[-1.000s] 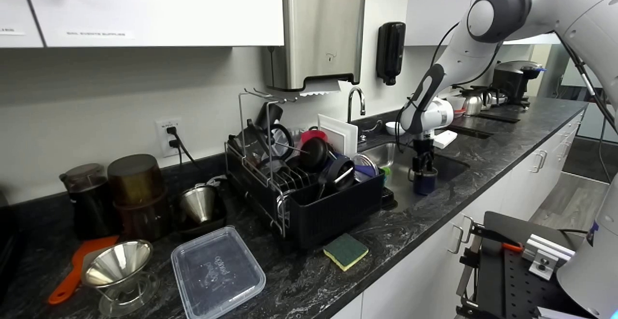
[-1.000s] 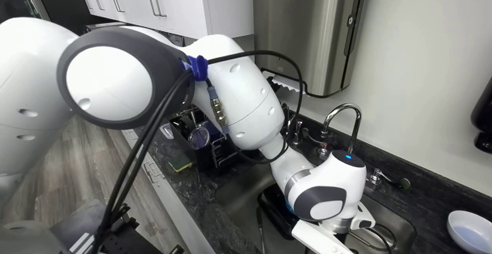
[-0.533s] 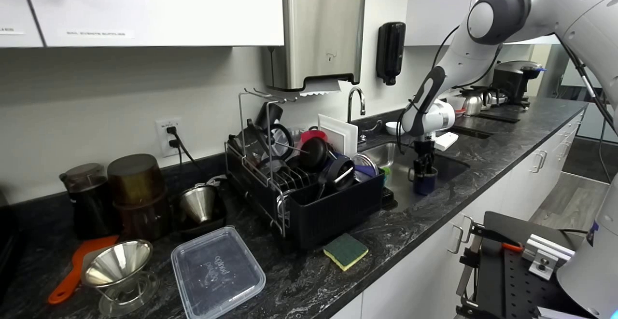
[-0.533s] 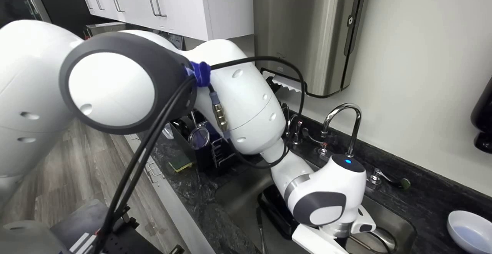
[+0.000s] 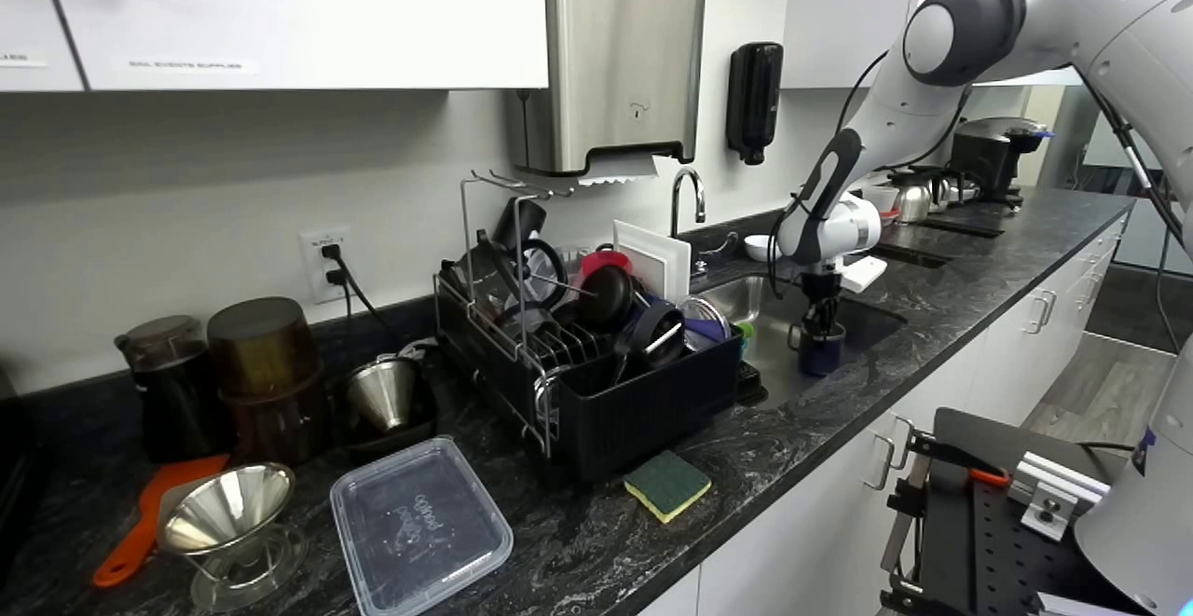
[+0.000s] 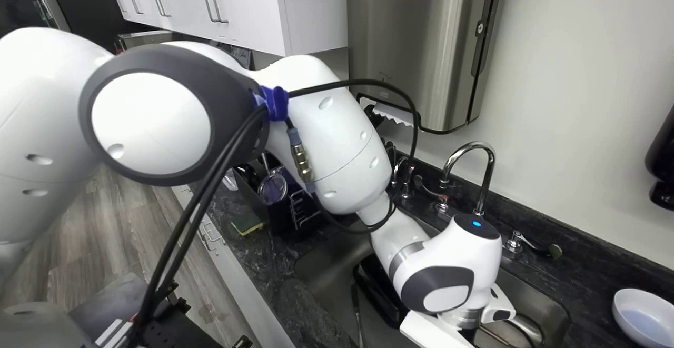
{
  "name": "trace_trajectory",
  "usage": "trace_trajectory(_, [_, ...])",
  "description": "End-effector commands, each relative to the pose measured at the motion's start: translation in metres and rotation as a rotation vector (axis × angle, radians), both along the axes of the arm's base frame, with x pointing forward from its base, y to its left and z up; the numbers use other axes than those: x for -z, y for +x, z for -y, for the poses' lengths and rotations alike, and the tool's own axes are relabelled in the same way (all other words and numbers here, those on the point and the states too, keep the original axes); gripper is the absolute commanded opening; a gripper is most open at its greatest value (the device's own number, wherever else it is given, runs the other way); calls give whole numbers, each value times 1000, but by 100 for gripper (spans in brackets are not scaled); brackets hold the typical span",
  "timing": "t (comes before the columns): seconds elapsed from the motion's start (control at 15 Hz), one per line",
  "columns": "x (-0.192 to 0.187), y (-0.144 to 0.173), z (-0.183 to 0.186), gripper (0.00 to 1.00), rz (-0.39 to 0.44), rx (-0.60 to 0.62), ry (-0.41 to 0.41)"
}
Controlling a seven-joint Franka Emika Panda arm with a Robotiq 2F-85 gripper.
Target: Put the cup in the sink on the dish rack
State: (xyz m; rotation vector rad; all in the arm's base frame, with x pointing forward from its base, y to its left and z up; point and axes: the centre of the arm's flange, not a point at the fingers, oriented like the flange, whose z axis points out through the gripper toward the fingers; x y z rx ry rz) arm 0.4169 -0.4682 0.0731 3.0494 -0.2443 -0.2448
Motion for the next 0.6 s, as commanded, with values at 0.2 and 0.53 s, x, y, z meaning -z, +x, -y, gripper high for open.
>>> trace_trajectory(0.2, [-51, -26, 17, 2, 21, -83, 36])
trace_trajectory(0.53, [-110, -55, 22, 2, 33, -164, 45])
